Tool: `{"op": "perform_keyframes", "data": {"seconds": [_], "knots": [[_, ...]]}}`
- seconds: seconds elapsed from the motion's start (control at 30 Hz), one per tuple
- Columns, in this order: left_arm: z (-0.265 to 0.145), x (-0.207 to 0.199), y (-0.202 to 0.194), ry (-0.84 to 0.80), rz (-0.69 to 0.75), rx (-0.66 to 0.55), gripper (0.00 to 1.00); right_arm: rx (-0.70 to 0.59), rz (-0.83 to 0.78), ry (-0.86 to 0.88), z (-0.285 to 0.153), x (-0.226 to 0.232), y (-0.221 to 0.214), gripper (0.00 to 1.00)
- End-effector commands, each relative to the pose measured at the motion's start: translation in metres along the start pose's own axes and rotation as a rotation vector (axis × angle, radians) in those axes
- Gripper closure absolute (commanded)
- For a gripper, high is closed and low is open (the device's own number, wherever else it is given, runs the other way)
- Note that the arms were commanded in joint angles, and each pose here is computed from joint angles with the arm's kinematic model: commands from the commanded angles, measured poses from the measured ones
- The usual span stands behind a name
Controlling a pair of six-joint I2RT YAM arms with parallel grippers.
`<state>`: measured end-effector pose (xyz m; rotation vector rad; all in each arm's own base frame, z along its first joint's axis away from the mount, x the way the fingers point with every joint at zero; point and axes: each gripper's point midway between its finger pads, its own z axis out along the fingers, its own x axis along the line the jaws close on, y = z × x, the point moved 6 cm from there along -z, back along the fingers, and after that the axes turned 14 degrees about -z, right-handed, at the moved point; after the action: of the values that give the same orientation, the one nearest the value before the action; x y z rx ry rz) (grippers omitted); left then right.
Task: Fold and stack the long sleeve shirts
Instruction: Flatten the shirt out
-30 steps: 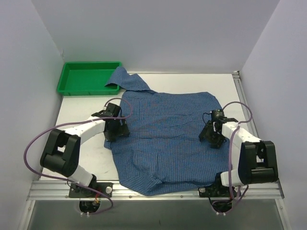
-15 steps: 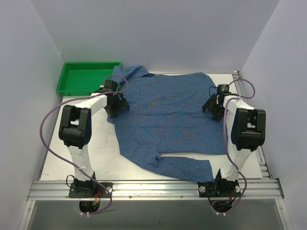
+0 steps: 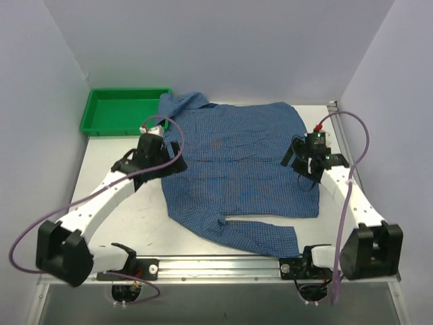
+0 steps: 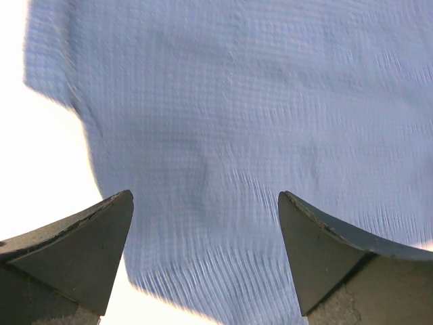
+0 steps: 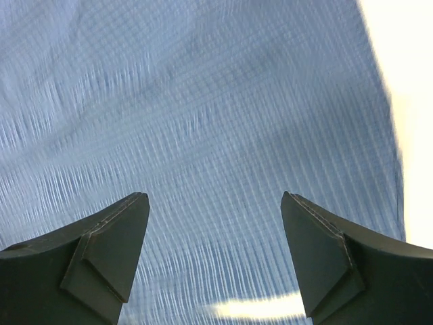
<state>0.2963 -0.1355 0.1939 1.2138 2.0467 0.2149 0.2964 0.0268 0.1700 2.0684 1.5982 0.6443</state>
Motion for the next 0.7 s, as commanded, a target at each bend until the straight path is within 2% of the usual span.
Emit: {"op": "perform_keyframes", "data": {"seconds": [0.0, 0.03, 0.07, 0.13, 0.2, 0.33, 0.47, 0.67], "knots": [[-0.016, 0.029, -0.059, 0.071, -0.005, 0.096, 0.02, 0.125, -0.064, -0.049, -0.024, -0.011, -0.062, 0.19], [-0.020, 0.048, -0.080, 0.093, -0.014, 0.123, 0.03, 0.132, -0.071, -0.046, -0.029, -0.011, -0.071, 0.19], [-0.024, 0.054, -0.090, 0.098, -0.022, 0.139, 0.03, 0.169, -0.080, -0.056, -0.030, -0.017, -0.091, 0.19], [-0.030, 0.072, -0.116, 0.107, -0.052, 0.173, 0.03, 0.160, -0.085, -0.027, -0.043, -0.016, -0.107, 0.19], [-0.031, 0.080, -0.128, 0.115, -0.080, 0.181, 0.04, 0.189, -0.099, 0.044, -0.048, -0.012, -0.129, 0.19], [-0.027, 0.088, -0.137, 0.141, -0.067, 0.185, 0.04, 0.221, -0.306, 0.240, -0.058, 0.016, -0.155, 0.20], [-0.017, 0.078, -0.129, 0.149, -0.044, 0.161, 0.04, 0.247, -0.615, 0.407, -0.074, 0.049, -0.189, 0.20], [0.007, 0.061, -0.118, 0.178, -0.022, 0.136, 0.08, 0.331, -0.920, 0.496, -0.088, 0.084, -0.233, 0.20]]}}
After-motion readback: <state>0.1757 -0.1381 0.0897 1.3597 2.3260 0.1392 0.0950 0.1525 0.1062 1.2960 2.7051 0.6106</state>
